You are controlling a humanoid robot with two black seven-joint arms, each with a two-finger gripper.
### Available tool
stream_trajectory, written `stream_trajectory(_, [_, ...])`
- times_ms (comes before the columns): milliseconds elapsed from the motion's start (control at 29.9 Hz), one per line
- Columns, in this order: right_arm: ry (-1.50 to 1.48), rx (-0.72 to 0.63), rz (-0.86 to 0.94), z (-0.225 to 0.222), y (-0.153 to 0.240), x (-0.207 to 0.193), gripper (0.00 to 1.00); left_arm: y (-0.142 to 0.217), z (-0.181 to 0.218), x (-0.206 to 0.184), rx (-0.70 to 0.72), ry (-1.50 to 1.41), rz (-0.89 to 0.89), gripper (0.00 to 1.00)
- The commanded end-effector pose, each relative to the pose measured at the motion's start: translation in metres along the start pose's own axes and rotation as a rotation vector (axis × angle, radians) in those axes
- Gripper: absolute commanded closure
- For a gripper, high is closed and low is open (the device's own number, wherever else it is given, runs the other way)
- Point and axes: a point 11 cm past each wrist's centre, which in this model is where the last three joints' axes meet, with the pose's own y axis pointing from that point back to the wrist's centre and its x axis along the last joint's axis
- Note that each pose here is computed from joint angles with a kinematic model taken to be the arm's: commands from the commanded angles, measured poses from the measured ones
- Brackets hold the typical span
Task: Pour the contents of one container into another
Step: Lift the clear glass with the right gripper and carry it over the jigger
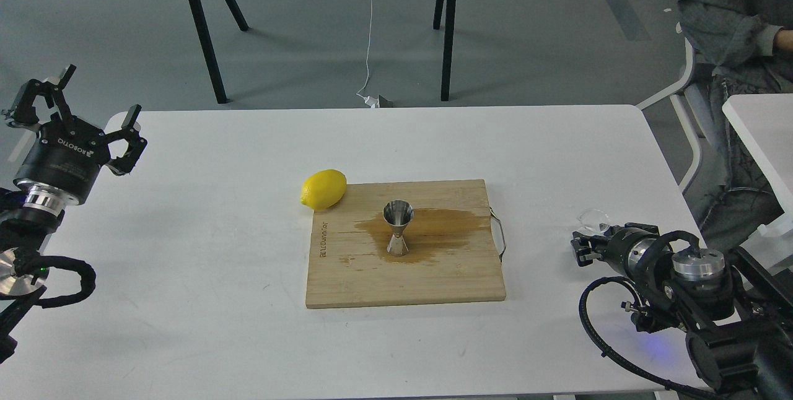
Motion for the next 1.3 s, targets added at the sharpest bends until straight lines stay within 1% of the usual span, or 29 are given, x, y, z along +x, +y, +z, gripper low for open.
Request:
stream_trajectory(0, [0.001,-0.001,-0.004,0.001,0.000,0.000,0.54,0.000,0.000,0.001,0.001,-0.001,0.002,0.03])
stream_trajectory(334, [0.039,0.000,-0.039,0.005,0.002,-0.007,0.55,0.000,0.000,0.001,-0.001,-0.001,0.003,0.02])
stream_trajectory(401, [0.077,0.008,-0.058,0.006,0.005,-0.013,0.55,0.000,0.000,0.001,-0.001,-0.001,0.003,0.02])
stream_trajectory(535, [0.157,0.009,-0.139,0.012,0.020,-0.039,0.55,0.000,0.000,0.001,-0.001,0.000,0.002,0.02])
stream_trajectory(602, [0.218,0.030,-0.176,0.011,0.029,-0.051,0.56,0.000,-0.002,0.000,0.000,0.005,0.001,0.02])
stream_trajectory(702, [0.334,0.035,-0.230,0.028,0.038,-0.067,0.56,-0.001,-0.008,-0.003,0.003,0.020,-0.001,0.02])
stream_trajectory(903, [0.514,0.020,-0.330,0.065,0.057,-0.090,0.56,-0.001,-0.009,-0.003,0.002,0.021,-0.001,0.02])
stream_trajectory(1271, [0.825,0.040,-0.495,0.124,0.083,-0.118,0.57,-0.001,-0.010,-0.004,0.003,0.024,-0.002,0.02])
